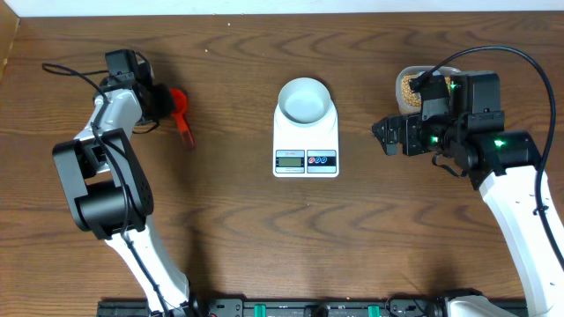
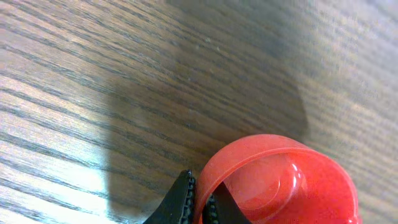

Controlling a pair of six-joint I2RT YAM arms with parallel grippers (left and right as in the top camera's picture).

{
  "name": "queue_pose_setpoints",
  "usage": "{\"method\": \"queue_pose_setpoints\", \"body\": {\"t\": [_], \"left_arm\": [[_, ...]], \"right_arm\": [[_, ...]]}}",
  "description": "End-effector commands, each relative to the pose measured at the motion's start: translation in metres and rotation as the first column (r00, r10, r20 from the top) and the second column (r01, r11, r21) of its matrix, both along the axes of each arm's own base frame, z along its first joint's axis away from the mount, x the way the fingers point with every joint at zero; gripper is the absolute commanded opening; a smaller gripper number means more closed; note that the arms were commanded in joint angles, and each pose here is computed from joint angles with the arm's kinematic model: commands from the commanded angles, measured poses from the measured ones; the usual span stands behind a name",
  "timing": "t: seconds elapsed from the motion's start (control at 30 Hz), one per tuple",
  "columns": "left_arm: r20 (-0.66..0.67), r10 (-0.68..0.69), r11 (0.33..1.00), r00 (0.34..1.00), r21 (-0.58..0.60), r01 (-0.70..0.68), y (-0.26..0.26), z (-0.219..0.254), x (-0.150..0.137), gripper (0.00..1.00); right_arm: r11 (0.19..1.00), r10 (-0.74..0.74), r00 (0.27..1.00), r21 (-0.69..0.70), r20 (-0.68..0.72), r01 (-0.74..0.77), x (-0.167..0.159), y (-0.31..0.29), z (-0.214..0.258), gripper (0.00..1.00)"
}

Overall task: Scoop item into bowl and weigh 50g on scale
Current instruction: 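Close the left gripper on the red scoop and lift it, then carry the scoop over the scale and pass its handle to the right gripper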

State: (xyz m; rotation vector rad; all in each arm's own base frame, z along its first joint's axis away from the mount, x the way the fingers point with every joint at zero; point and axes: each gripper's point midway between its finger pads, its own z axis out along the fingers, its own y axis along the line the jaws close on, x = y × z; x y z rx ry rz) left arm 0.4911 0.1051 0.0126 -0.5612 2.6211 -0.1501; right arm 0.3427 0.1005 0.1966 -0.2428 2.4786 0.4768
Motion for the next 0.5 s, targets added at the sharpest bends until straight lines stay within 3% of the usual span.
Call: {"method": "queue_pose_setpoints", "body": {"t": [0.0, 0.23, 0.47], "left_arm": [[0.051, 0.124, 0.992, 0.991, -0.043, -0.122, 0.007, 0.022, 0.01, 0.07], [0.11, 0.32, 0.94, 0.941, -0.164, -0.3, 0.006, 0.078, 0.008, 0.07], [0.131, 0.401, 0.833, 0.907, -0.465, -0.301, -0.036, 0.159, -0.002, 0.07]], "right_arm": [[1.0, -0.016, 1.0, 0.025, 0.003, 0.016, 0.005, 0.001, 0.006, 0.99], [0.989, -0.106, 0.994, 0.102, 0.0, 0.106, 0.014, 0.002, 0.014, 0.99], [0.954, -0.055, 0.996, 0.299, 0.076, 0.03, 0.032, 0.038, 0.045, 0.96]]}}
